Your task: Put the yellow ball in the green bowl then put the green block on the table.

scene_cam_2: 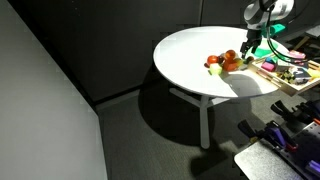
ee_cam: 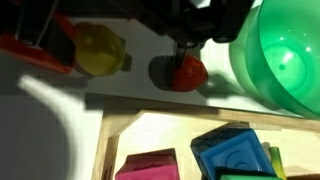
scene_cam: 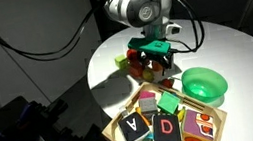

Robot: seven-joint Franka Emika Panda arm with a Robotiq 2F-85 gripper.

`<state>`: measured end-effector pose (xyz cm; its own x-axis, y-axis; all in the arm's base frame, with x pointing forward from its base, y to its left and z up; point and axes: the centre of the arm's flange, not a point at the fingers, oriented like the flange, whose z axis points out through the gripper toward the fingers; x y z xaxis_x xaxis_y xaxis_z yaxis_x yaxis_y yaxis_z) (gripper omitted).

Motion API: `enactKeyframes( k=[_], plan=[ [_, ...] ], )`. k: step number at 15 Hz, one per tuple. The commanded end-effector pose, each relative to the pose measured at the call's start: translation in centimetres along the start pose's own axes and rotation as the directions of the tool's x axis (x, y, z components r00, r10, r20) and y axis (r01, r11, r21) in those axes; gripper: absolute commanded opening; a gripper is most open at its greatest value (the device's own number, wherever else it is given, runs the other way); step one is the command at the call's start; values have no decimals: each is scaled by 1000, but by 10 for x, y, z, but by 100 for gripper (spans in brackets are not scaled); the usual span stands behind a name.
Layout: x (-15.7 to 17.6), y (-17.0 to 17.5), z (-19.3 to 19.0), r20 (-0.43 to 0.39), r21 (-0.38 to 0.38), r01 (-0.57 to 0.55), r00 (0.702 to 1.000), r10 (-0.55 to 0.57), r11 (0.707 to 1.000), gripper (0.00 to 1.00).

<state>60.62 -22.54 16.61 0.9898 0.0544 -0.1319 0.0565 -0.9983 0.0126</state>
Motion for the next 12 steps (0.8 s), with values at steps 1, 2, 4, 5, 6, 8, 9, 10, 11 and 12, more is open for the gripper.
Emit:
enactKeyframes(
  k=[1, 2, 4, 5, 6, 8, 9, 10, 11, 12],
  plan=[
    [14, 1, -1, 25, -9, 5, 1000, -5, 1000, 100],
    [15, 0, -1, 29, -10, 9, 1000, -9, 1000, 100],
    [17, -3, 1, 35, -11, 17, 999, -17, 1000, 100],
    [18, -4, 2, 37, -12, 21, 999, -20, 1000, 100],
    [19, -5, 3, 39, -13, 24, 999, -23, 1000, 100],
    [21, -8, 6, 43, -13, 30, 999, -29, 999, 100],
    [22, -9, 7, 44, -12, 33, 999, -32, 999, 100],
    [23, -10, 8, 46, -12, 36, 998, -35, 999, 100],
    [24, -11, 10, 48, -11, 38, 998, -38, 999, 100],
    [24, -12, 12, 50, -11, 40, 998, -39, 999, 100]
  ],
)
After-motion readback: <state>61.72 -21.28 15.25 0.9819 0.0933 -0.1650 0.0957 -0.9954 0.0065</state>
